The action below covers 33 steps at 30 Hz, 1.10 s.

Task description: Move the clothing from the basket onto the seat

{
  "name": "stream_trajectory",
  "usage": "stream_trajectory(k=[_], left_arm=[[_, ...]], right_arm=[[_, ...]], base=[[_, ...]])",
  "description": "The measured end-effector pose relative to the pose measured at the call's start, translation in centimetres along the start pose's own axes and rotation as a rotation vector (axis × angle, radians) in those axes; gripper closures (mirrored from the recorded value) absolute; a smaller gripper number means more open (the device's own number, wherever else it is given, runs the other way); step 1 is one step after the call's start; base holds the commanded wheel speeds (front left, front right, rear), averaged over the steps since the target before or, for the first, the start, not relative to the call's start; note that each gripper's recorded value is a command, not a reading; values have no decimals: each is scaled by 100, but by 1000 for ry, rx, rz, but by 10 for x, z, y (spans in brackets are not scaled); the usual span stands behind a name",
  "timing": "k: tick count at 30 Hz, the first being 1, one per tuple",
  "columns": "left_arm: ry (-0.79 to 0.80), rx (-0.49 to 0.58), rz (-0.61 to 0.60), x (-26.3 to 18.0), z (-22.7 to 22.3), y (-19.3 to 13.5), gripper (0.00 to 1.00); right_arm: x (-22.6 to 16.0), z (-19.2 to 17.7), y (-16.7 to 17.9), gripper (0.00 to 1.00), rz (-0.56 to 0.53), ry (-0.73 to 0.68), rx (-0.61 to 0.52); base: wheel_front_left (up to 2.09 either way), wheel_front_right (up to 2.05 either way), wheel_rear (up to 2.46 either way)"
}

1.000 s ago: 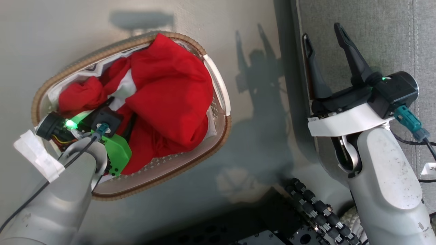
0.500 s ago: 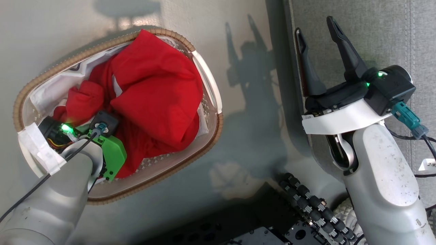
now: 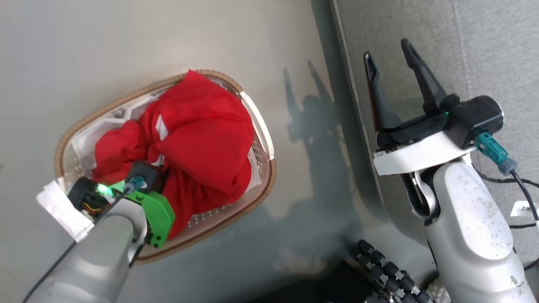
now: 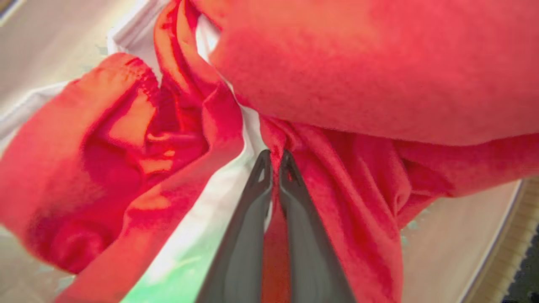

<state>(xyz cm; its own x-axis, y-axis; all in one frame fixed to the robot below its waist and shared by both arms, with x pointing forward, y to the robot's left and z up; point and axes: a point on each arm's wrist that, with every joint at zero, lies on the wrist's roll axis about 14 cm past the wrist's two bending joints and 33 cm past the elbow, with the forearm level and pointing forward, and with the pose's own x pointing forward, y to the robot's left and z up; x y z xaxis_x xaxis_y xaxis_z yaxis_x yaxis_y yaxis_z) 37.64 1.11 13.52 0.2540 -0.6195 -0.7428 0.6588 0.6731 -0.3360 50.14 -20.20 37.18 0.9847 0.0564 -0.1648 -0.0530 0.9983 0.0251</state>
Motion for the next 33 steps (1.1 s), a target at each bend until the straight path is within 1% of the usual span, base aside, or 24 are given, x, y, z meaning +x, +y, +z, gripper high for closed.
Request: stream_trajectory(k=[9, 17, 23, 29, 33], left_arm=[[-139, -54, 39, -44, 40, -26, 100], [-288, -98, 105, -92, 68, -50, 100], [-430, -82, 168, -131, 97, -57, 100], [-584, -61, 237, -172, 125, -61, 100], [-723, -10, 266, -207, 153, -74, 100]], right_arm=[[-26, 39, -1, 0, -19, -61, -13], [-55, 65, 11, 0, -3, -103, -18], [-76, 83, 20, 0, 10, -145, -9], [-96, 93, 32, 0, 35, -172, 5], [-113, 98, 46, 0, 67, -187, 15]], base=[[0, 0, 0], [0, 0, 0], [0, 0, 0], [0, 0, 0], [0, 0, 0]])
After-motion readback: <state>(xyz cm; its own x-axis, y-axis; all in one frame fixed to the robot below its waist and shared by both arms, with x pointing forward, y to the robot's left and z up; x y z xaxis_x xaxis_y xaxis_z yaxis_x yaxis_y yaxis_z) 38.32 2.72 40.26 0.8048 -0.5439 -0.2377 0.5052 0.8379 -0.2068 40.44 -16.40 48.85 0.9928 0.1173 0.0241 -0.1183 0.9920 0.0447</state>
